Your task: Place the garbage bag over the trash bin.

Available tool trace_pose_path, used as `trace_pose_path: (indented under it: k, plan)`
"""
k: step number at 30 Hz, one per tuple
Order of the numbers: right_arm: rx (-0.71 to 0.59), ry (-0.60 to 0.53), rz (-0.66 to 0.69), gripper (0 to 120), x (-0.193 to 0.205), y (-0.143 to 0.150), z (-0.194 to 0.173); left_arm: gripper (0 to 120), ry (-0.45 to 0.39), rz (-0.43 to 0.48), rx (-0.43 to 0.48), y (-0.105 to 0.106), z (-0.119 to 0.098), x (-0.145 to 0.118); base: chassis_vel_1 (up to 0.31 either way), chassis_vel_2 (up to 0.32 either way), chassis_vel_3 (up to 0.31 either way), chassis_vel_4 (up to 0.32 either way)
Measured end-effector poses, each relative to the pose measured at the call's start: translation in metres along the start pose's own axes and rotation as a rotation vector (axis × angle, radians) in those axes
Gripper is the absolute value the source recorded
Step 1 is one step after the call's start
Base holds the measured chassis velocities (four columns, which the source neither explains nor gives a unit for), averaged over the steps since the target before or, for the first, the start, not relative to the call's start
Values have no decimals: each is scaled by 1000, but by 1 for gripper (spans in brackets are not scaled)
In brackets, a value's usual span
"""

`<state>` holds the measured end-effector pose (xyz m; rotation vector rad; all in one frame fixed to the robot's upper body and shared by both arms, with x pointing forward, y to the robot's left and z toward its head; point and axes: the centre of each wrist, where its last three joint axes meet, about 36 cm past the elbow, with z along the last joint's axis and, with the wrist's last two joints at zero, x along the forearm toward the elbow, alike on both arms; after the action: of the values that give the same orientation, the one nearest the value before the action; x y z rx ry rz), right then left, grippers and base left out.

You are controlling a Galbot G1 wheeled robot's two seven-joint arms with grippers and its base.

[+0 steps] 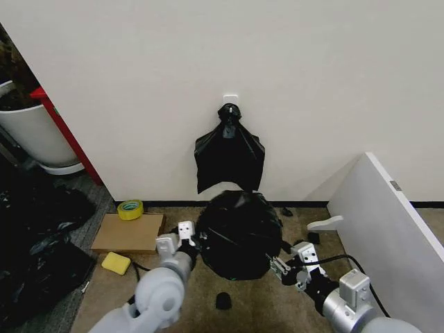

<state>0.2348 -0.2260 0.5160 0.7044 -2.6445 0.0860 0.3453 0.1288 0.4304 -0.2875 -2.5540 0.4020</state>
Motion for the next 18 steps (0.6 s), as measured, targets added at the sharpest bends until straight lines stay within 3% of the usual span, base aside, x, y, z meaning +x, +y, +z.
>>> trace_pose_path:
  k: [4,6,10,18]
  plan:
    - [-6,9,52,4,-6,7,-3,0,19,55,-41,-38,7,-23,0,0,0,0]
    - [-1,-6,70,0,-12,9,-10,0,31,63,-53,-49,14,-27,0,0,0,0]
    - [22,-9,109,0,-25,10,-17,0,44,67,-59,-58,20,-28,0,0,0,0]
    - [45,108,191,0,-59,8,-7,0,35,57,-77,-58,22,-28,0,0,0,0]
